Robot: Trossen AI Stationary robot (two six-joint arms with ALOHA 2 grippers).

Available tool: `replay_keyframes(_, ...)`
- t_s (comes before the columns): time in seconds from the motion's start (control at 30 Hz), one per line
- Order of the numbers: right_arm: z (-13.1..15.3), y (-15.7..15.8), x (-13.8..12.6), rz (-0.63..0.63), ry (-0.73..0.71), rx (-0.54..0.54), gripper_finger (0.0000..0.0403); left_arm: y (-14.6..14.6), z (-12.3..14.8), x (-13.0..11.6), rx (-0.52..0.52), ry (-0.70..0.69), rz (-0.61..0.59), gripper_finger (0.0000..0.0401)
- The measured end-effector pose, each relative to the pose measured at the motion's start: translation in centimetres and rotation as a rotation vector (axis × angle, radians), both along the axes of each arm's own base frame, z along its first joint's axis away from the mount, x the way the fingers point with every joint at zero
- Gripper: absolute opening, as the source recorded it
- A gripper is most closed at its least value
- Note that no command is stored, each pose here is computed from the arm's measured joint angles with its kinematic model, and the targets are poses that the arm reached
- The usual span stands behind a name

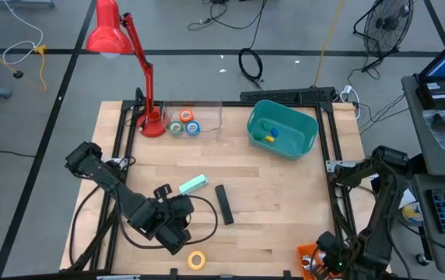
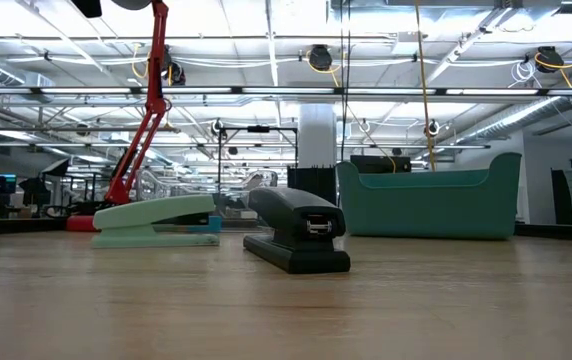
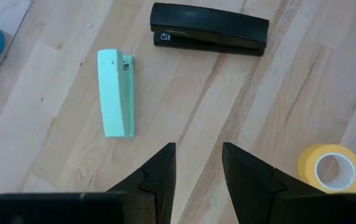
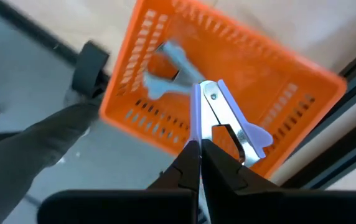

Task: Pick and place Stapler, Stapler remover, tape
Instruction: Put the purple stapler remover into the orange bin

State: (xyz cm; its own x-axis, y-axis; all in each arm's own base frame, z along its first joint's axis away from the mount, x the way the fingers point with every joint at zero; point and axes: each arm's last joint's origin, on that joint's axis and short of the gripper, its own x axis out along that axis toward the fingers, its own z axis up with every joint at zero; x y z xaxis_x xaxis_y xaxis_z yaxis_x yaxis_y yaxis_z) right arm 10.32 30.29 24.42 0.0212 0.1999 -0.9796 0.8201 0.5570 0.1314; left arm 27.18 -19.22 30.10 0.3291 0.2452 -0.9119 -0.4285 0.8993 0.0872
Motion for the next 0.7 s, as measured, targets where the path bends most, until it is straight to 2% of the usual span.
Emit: replay_keyframes(0.7,-0.13,0.07,0.02,-0.012,0.037,0.025,0.0,0.66,0.03,0.48,0.012,-0.019,0.039,0.0131)
